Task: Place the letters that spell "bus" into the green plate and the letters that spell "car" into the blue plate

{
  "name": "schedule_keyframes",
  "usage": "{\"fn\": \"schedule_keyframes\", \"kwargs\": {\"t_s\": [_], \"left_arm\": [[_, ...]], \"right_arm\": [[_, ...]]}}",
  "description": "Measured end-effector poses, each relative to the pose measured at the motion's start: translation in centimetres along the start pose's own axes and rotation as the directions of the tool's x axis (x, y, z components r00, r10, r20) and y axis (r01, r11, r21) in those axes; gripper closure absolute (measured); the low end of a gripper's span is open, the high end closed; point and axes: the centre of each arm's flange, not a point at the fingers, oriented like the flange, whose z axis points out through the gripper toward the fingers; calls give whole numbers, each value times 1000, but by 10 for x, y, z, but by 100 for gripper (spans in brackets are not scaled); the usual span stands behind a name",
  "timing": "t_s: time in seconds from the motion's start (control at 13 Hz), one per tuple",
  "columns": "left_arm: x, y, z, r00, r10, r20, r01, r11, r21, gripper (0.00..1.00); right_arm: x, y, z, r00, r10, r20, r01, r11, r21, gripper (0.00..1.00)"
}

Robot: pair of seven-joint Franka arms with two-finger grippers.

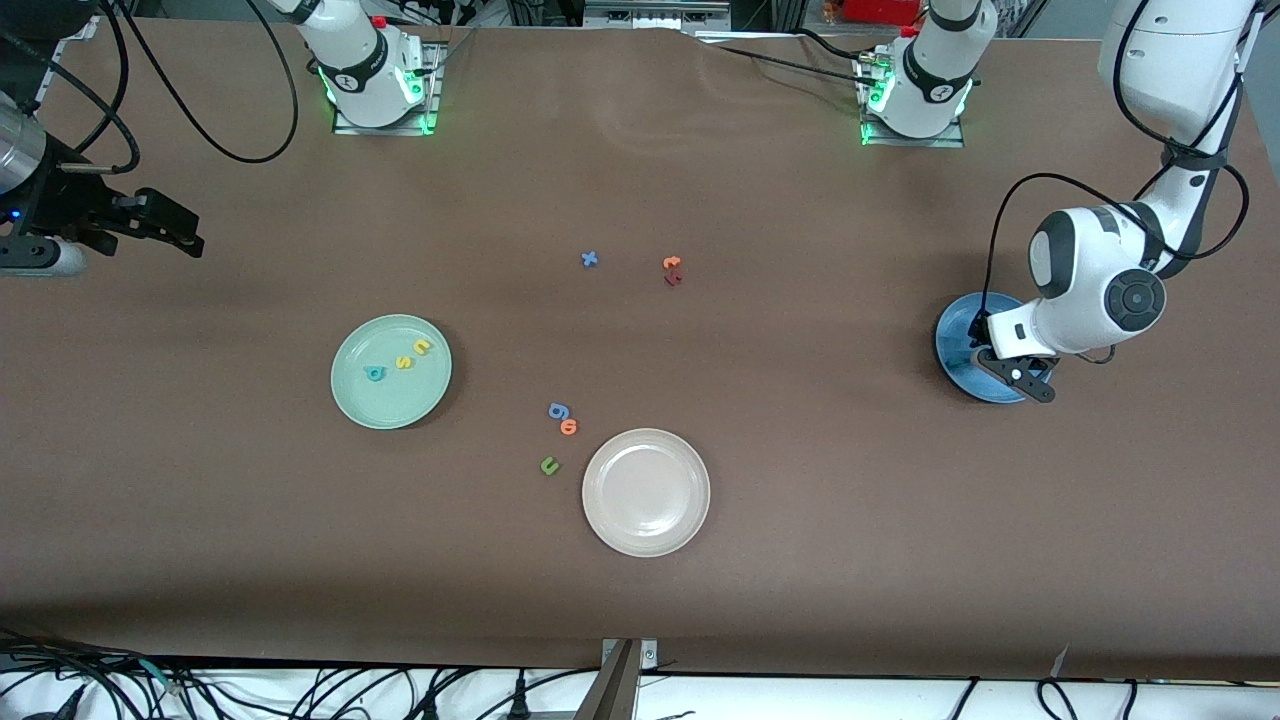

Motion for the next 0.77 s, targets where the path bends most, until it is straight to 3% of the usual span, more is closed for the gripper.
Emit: {"fn": "schedule_keyframes", "kwargs": {"t_s": [0.31,0.54,0.77], "left_arm": [[21,-17,-73,1000,-2,6,2,1000,-13,3],[30,-27,-179,1000,-13,11,14,1000,-26,0],[23,-25,-268,996,-87,-23,87,996,-8,0]], "right_arm": [[0,0,0,1000,0,0,0,1000,0,0],[0,0,0,1000,0,0,0,1000,1,0],[0,-1,0,1000,-1,0,1,1000,3,0]]}}
